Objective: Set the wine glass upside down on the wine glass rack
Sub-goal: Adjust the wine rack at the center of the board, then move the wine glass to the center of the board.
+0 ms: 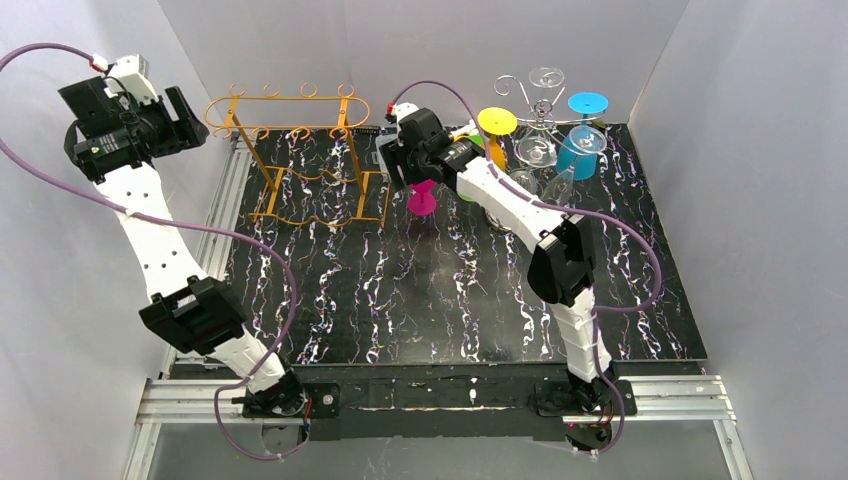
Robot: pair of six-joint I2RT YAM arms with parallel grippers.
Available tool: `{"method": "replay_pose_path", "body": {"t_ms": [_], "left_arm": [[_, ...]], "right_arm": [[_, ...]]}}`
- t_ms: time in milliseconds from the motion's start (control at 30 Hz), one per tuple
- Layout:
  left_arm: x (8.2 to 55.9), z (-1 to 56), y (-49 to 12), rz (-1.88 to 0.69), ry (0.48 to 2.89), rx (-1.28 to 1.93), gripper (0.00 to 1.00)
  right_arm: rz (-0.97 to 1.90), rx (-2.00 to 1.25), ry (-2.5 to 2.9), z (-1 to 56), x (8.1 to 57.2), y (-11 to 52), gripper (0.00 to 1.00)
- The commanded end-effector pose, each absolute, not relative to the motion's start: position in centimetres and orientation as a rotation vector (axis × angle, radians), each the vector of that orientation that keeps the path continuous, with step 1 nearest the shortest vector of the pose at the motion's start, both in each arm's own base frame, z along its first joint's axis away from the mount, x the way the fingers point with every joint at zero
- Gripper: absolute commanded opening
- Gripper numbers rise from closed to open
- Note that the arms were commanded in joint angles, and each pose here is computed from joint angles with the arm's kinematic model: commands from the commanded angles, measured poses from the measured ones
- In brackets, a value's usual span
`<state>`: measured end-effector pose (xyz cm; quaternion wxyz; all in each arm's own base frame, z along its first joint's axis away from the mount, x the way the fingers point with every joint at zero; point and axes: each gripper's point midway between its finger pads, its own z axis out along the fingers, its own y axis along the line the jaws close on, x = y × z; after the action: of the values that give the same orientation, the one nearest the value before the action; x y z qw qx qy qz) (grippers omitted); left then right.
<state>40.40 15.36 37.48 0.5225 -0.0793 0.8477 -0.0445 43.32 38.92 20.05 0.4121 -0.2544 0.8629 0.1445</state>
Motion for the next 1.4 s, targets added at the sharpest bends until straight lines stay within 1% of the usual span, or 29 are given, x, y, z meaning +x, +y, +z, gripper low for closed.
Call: {"method": "replay_pose_path", "body": {"t_ms": [0,167,300,433,500,567,767,800,967,1200,1367], "left_arm": [[40.2,36.8,17.0,0.003,2.038,-0.166,0.7],[40.8,36.6,17.7,0.025,2.032,-0.164,0.7],[41.4,36.0,19.1,0.091,2.038,-0.172,0.69],[41.9,34.7,19.4,0.087,2.053,-0.174,0.68],[42.3,33.8,19.1,0.054,2.065,-0.176,0.68],[42.8,33.1,18.7,0.04,2.074,-0.156,0.68],[44.1,31.4,17.0,-0.041,2.073,-0.115,0.68],[44.3,31.3,16.4,-0.068,2.064,-0.105,0.68],[44.6,30.5,14.1,-0.16,2.039,-0.044,0.67],[44.3,30.2,12.2,-0.248,2.008,0.02,0.66],[43.5,30.6,10.8,-0.297,1.985,0.083,0.65]], "right_arm": [[0.352,-0.641,2.116,21.2,43.8,39.8,0.76],[0.328,-0.659,2.11,20.8,43.8,40.2,0.75],[0.316,-0.686,2.125,19.7,43.4,40.6,0.72],[0.307,-0.696,2.155,18.0,43.0,40.6,0.61],[0.313,-0.691,2.164,17.5,42.8,40.6,0.48],[0.317,-0.696,2.169,17.3,42.5,40.8,0.41],[0.359,-0.706,2.146,18.8,41.1,41.9,0.22],[0.372,-0.709,2.137,19.4,40.4,42.1,0.21],[0.424,-0.733,2.081,22.2,36.5,42.7,0.18],[0.518,-0.731,2.039,24.7,30.7,41.9,0.17],[0.581,-0.725,2.021,25.9,27.9,41.1,0.17]]}}
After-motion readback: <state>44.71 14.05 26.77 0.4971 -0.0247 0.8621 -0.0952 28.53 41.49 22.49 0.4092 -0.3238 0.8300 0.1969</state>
